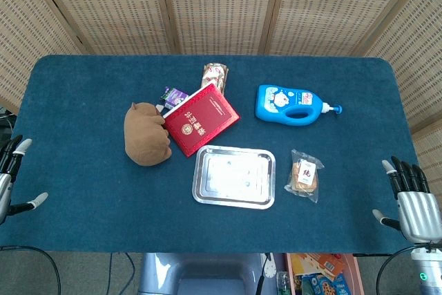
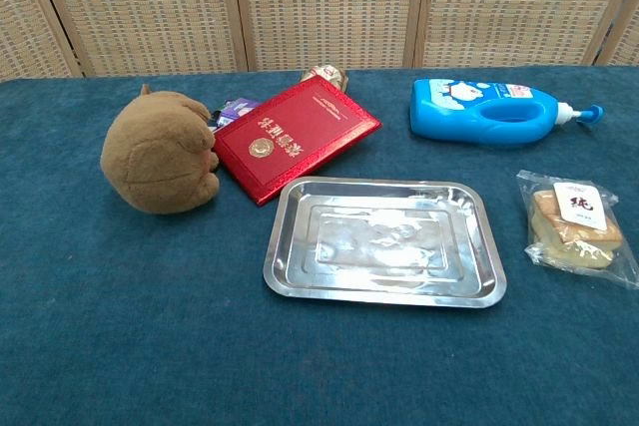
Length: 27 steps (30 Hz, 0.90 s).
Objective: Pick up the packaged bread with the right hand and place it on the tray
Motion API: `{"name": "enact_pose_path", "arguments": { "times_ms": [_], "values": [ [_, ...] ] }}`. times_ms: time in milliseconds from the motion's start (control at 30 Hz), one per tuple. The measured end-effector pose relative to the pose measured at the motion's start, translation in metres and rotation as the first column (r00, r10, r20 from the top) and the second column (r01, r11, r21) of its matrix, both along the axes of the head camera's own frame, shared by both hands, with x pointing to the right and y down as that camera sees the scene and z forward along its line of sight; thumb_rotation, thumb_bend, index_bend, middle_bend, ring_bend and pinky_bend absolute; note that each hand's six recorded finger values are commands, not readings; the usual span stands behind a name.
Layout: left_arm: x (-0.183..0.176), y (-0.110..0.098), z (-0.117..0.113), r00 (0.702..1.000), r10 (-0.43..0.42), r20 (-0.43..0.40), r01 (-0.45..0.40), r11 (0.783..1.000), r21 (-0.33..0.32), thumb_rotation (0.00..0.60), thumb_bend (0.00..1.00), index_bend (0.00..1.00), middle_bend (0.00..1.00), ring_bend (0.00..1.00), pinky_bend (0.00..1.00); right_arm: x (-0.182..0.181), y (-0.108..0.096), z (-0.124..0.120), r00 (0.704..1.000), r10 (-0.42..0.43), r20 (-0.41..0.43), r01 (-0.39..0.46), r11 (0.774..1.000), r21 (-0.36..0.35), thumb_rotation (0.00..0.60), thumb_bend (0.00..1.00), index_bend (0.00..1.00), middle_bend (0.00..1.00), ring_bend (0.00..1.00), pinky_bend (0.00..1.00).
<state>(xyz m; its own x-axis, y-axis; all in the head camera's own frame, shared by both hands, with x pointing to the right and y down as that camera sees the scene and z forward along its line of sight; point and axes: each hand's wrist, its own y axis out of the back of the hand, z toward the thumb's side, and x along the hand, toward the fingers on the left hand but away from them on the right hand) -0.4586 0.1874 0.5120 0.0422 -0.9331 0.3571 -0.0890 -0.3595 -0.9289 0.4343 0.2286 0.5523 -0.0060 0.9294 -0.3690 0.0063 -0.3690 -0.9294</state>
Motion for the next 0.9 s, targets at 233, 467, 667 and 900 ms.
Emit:
{"name": "enact_pose_path", "arguments": {
  "times_ms": [233, 467, 667, 900],
  "values": [
    [-0.003, 0.0, -0.001, 1.0, -0.011, 0.0, 0.011, 1.0, 0.009, 0.6, 0.0, 0.0, 0.0, 0.0, 0.0, -0.006, 0.003, 0.005, 1.0, -0.022, 0.015, 0.022, 0.999, -0.034, 0.6, 0.0, 0.02, 0.0, 0.0, 0.0],
    [-0.004, -0.004, 0.004, 1.0, -0.009, 0.003, 0.009, 1.0, 0.001, 0.6, 0.0, 0.0, 0.0, 0.0, 0.0, -0.036, -0.009, 0.03, 0.985, -0.118, 0.124, 0.135, 0.981, -0.14, 0.6, 0.0, 0.0, 0.0, 0.0, 0.0],
    [-0.004, -0.005, 0.007, 1.0, -0.015, 0.018, 0.015, 1.0, 0.0, 0.6, 0.0, 0.0, 0.0, 0.0, 0.0, -0.072, -0.031, 0.074, 0.955, -0.212, 0.21, 0.266, 0.922, -0.28, 0.6, 0.0, 0.0, 0.0, 0.0, 0.0],
    [-0.008, -0.005, 0.011, 0.999, -0.035, 0.037, 0.036, 0.999, -0.013, 0.6, 0.0, 0.0, 0.0, 0.0, 0.0, -0.103, -0.054, 0.118, 0.941, -0.283, 0.184, 0.333, 0.868, -0.369, 0.6, 0.0, 0.0, 0.0, 0.0, 0.0]
  ]
}}
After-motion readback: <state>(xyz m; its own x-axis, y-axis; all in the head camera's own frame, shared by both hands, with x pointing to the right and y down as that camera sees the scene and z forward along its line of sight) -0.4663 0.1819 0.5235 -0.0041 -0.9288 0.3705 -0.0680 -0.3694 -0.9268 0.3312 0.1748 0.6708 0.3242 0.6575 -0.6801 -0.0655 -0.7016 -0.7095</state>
